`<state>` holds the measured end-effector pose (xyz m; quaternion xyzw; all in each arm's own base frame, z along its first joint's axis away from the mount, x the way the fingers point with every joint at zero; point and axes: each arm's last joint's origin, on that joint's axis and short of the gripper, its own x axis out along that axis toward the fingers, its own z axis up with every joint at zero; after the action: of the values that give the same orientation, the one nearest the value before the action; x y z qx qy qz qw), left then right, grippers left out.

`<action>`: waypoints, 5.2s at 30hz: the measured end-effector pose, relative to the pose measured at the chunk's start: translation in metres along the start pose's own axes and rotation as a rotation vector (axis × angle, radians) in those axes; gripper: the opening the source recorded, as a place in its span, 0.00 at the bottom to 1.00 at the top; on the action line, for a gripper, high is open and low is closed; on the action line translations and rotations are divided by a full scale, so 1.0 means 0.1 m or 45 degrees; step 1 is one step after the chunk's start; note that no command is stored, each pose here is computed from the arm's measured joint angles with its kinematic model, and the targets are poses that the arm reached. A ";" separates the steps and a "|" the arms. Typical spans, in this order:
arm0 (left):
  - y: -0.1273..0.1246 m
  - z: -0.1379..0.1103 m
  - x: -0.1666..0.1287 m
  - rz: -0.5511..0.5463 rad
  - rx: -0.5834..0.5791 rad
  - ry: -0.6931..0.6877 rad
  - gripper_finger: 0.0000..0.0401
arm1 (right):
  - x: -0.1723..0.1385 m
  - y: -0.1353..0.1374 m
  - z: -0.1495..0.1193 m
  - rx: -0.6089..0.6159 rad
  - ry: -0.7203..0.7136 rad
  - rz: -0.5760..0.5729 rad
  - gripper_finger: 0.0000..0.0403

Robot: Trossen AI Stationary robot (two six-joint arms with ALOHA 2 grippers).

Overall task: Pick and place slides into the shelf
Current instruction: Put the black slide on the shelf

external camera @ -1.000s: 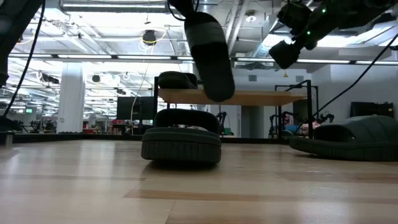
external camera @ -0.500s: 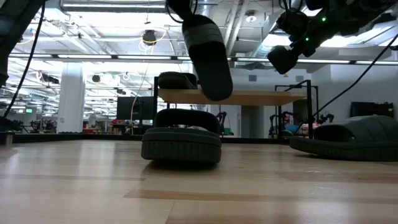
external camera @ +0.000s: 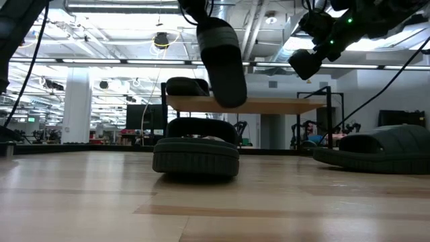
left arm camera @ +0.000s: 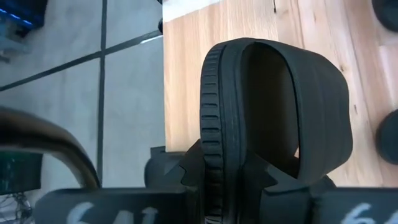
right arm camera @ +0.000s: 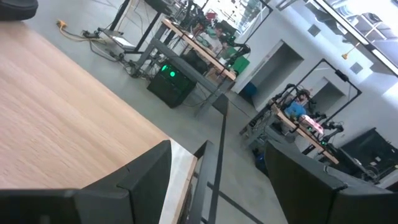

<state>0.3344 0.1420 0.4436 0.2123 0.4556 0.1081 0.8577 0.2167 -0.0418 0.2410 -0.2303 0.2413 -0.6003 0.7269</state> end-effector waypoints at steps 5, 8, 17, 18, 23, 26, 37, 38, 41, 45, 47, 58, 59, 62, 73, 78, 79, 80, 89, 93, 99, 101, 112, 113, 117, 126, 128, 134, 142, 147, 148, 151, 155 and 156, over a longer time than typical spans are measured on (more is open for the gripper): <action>0.01 0.01 0.00 0.014 0.021 -0.016 0.07 | 0.00 0.00 0.00 0.000 0.000 0.000 0.62; 0.01 0.02 0.00 0.022 0.034 -0.023 0.07 | 0.00 0.00 0.00 0.000 -0.001 0.001 0.62; 0.01 0.00 0.00 0.013 0.037 -0.004 0.07 | 0.00 0.00 0.00 0.001 -0.002 0.003 0.62; 0.01 0.00 0.00 0.014 0.037 -0.003 0.07 | 0.00 0.00 0.00 0.001 -0.002 0.003 0.62; 0.01 0.00 0.00 0.008 0.038 -0.001 0.07 | 0.00 0.00 0.00 0.002 -0.002 0.003 0.62; 0.01 0.00 0.00 0.005 0.041 -0.002 0.07 | 0.00 0.00 0.00 0.002 -0.002 0.003 0.62; 0.01 -0.04 -0.27 -0.007 0.070 -0.088 0.07 | 0.02 0.03 -0.14 -0.017 0.062 0.023 0.62; 0.01 -0.04 -0.30 -0.003 0.069 -0.094 0.07 | 0.03 0.04 -0.16 -0.012 0.070 0.031 0.62; 0.01 -0.05 -0.36 -0.044 0.068 -0.143 0.07 | 0.06 0.03 -0.18 0.008 0.087 0.043 0.62; -0.02 -0.08 -0.40 -0.094 0.079 -0.133 0.07 | 0.08 0.03 -0.18 0.015 0.094 0.041 0.62; -0.04 -0.10 -0.41 -0.124 0.088 -0.108 0.07 | 0.08 0.03 -0.18 0.014 0.095 0.040 0.62; -0.06 -0.14 -0.41 -0.148 0.140 -0.066 0.07 | 0.08 0.03 -0.18 0.014 0.095 0.040 0.62; -0.06 -0.13 -0.41 -0.146 0.148 -0.069 0.07 | 0.08 0.03 -0.18 0.014 0.095 0.040 0.62; -0.05 -0.11 -0.39 -0.137 0.149 -0.095 0.07 | 0.08 0.03 -0.18 0.014 0.095 0.040 0.62; -0.05 -0.11 -0.39 -0.133 0.154 -0.101 0.07 | 0.08 0.03 -0.18 0.015 0.095 0.040 0.62; -0.05 -0.10 -0.39 -0.129 0.167 -0.106 0.07 | 0.08 0.03 -0.18 0.015 0.095 0.040 0.62; -0.04 -0.10 -0.39 -0.125 0.166 -0.112 0.07 | 0.08 0.03 -0.18 0.015 0.095 0.040 0.62; -0.04 -0.09 -0.39 -0.119 0.166 -0.118 0.07 | 0.08 0.03 -0.18 0.015 0.095 0.040 0.62; -0.03 -0.07 -0.32 -0.110 0.184 -0.117 0.07 | 0.08 0.03 -0.18 0.017 0.095 0.040 0.62; -0.02 -0.07 -0.16 -0.119 0.180 -0.059 0.07 | 0.08 0.03 -0.18 0.018 0.094 0.040 0.62; 0.03 -0.07 0.01 -0.062 0.201 0.020 0.07 | 0.08 0.03 -0.18 0.017 0.094 0.040 0.62; 0.05 -0.07 0.01 -0.050 0.198 0.013 0.07 | 0.08 0.03 -0.18 0.017 0.094 0.041 0.62; 0.15 -0.08 0.09 0.009 0.172 0.009 0.07 | 0.08 0.03 -0.18 0.016 0.094 0.041 0.62; 0.15 -0.08 0.10 0.012 0.173 0.010 0.07 | 0.08 0.03 -0.18 0.016 0.094 0.041 0.62; 0.15 -0.07 0.16 0.023 0.205 0.023 0.07 | 0.08 0.03 -0.18 0.017 0.095 0.040 0.62; 0.15 -0.03 0.27 0.069 0.256 0.046 0.07 | 0.08 0.03 -0.18 0.026 0.093 0.053 0.62; 0.15 -0.01 0.30 0.080 0.266 0.038 0.07 | 0.08 0.03 -0.18 0.029 0.090 0.076 0.62; 0.16 0.00 0.34 0.114 0.274 0.057 0.07 | 0.08 0.04 -0.18 0.032 0.088 0.097 0.62; 0.19 0.04 0.35 0.150 0.276 0.022 0.09 | 0.08 0.04 -0.18 0.041 0.088 0.097 0.62; 0.19 0.05 0.35 0.164 0.274 0.011 0.09 | 0.08 0.04 -0.18 0.041 0.088 0.101 0.62; 0.19 0.05 0.35 0.165 0.273 0.012 0.09 | 0.08 0.04 -0.18 0.041 0.088 0.101 0.62; 0.19 0.05 0.35 0.166 0.273 0.013 0.09 | 0.08 0.04 -0.18 0.041 0.088 0.101 0.62; 0.20 0.05 0.35 0.169 0.275 0.014 0.09 | 0.08 0.04 -0.18 0.042 0.087 0.101 0.62; 0.20 0.05 0.35 0.169 0.276 0.014 0.09 | 0.08 0.04 -0.18 0.042 0.087 0.101 0.62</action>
<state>0.3580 0.1713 0.4293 0.3329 0.4541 0.1160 0.8183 0.2097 -0.0501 0.2236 -0.1878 0.2651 -0.5824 0.7452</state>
